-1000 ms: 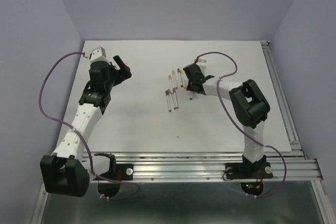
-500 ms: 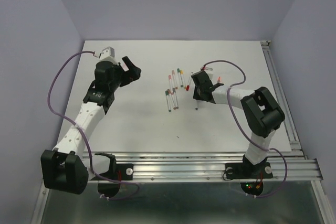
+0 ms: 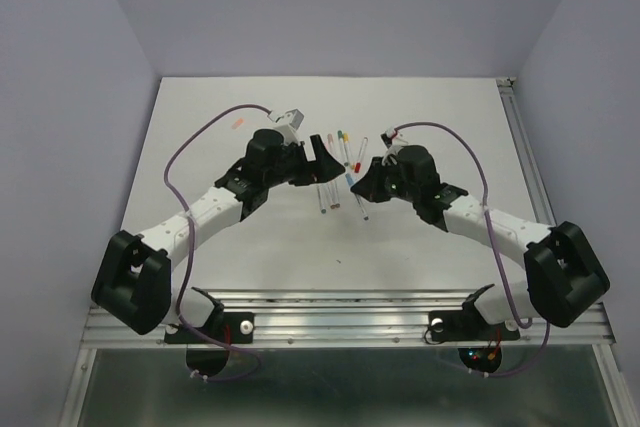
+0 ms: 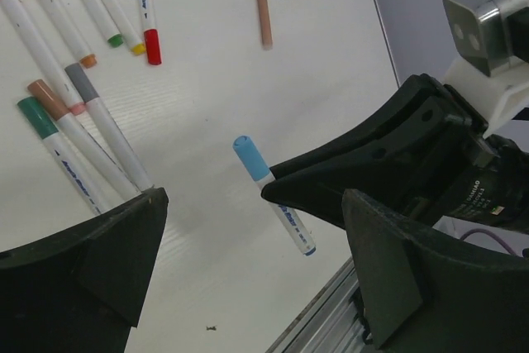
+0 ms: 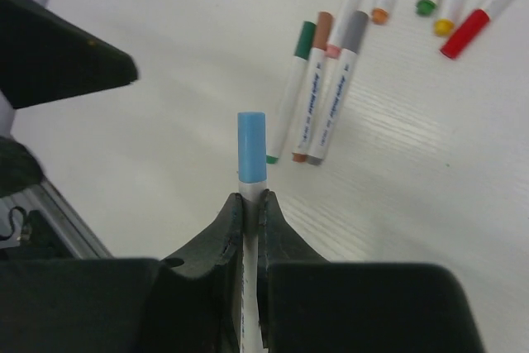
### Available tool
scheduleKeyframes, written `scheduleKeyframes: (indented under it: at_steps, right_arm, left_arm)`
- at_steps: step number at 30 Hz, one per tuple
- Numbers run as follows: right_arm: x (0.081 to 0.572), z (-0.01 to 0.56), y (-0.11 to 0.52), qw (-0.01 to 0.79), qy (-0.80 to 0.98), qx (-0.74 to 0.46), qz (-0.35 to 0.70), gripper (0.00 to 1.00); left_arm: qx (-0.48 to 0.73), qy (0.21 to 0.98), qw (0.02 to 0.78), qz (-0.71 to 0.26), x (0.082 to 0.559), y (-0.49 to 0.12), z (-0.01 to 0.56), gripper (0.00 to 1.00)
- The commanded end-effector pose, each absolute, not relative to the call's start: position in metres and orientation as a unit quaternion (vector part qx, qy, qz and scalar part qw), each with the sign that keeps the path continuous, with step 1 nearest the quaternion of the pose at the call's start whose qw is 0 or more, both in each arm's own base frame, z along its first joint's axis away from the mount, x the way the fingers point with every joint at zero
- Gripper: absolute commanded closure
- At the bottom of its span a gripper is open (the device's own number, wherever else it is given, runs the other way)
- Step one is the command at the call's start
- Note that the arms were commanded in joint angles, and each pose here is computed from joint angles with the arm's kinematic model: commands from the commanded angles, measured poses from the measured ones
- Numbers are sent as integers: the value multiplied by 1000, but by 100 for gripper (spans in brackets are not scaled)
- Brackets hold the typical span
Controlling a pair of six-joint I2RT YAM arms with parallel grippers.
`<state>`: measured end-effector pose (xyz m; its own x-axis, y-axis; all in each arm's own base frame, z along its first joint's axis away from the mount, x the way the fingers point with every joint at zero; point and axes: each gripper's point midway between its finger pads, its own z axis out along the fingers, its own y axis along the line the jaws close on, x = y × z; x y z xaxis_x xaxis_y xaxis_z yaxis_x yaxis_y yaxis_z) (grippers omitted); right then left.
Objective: Open the pen caps
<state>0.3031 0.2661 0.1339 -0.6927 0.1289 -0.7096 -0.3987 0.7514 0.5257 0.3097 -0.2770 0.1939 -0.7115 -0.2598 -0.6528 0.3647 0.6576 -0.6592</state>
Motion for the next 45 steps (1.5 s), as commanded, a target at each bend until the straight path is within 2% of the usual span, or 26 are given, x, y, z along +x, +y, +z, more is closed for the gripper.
scheduleKeyframes:
  at_steps: [1, 6, 10, 12, 15, 17, 20, 23, 26, 28, 30, 33, 34, 36, 37, 38, 40, 41, 45]
  right_arm:
    - [291, 185, 294, 417, 789, -117, 436, 99]
    - [282, 206, 303, 429, 758, -126, 475, 99]
    - [277, 219, 307, 436, 742, -128, 493, 99]
    - [278, 225, 306, 444, 737, -125, 494, 99]
    - [277, 234, 306, 455, 726, -125, 501, 99]
    - [276, 236, 307, 457, 721, -125, 506, 99]
    - [276, 238, 308, 455, 721, -123, 508, 99]
    - [279, 234, 308, 454, 724, -120, 505, 99]
    - [284, 234, 308, 458, 727, -118, 498, 99]
    - [287, 228, 308, 457, 734, -117, 488, 99]
    - [289, 229, 309, 457, 736, -119, 486, 99]
    - [291, 226, 310, 456, 740, -122, 480, 98]
    - [292, 226, 310, 455, 743, -120, 476, 93]
    - [292, 220, 310, 445, 753, -123, 469, 74]
    - [293, 220, 313, 440, 754, -127, 471, 70]
    - [293, 219, 314, 436, 756, -129, 472, 60]
    - [289, 214, 318, 422, 757, -140, 479, 57]
    - [289, 214, 319, 420, 757, -141, 480, 51]
    - [287, 210, 323, 412, 759, -148, 482, 53]
  left_arm:
    - [29, 785, 420, -454, 316, -298, 244, 3]
    - [12, 783, 416, -462, 315, -304, 245, 7]
    - [3, 780, 408, -475, 314, -311, 247, 18]
    - [-3, 779, 405, -479, 314, -313, 247, 27]
    - [-10, 780, 404, -479, 315, -313, 246, 33]
    - [-10, 779, 402, -481, 315, -314, 246, 34]
    - [-14, 778, 400, -484, 315, -315, 248, 45]
    - [-18, 777, 398, -487, 316, -316, 249, 69]
    - [-19, 778, 393, -490, 316, -317, 248, 75]
    - [-21, 779, 392, -489, 316, -317, 246, 85]
    - [-23, 780, 391, -489, 316, -317, 246, 100]
    - [-25, 779, 391, -489, 316, -317, 246, 100]
    - [-29, 780, 391, -487, 317, -315, 244, 100]
    - [-31, 777, 395, -489, 316, -315, 245, 100]
    - [-37, 777, 397, -487, 317, -313, 244, 100]
    - [-37, 775, 401, -488, 318, -313, 245, 100]
    - [-38, 773, 403, -488, 317, -312, 247, 100]
    - [-40, 772, 408, -486, 319, -311, 248, 100]
    - [-45, 771, 412, -483, 321, -310, 247, 100]
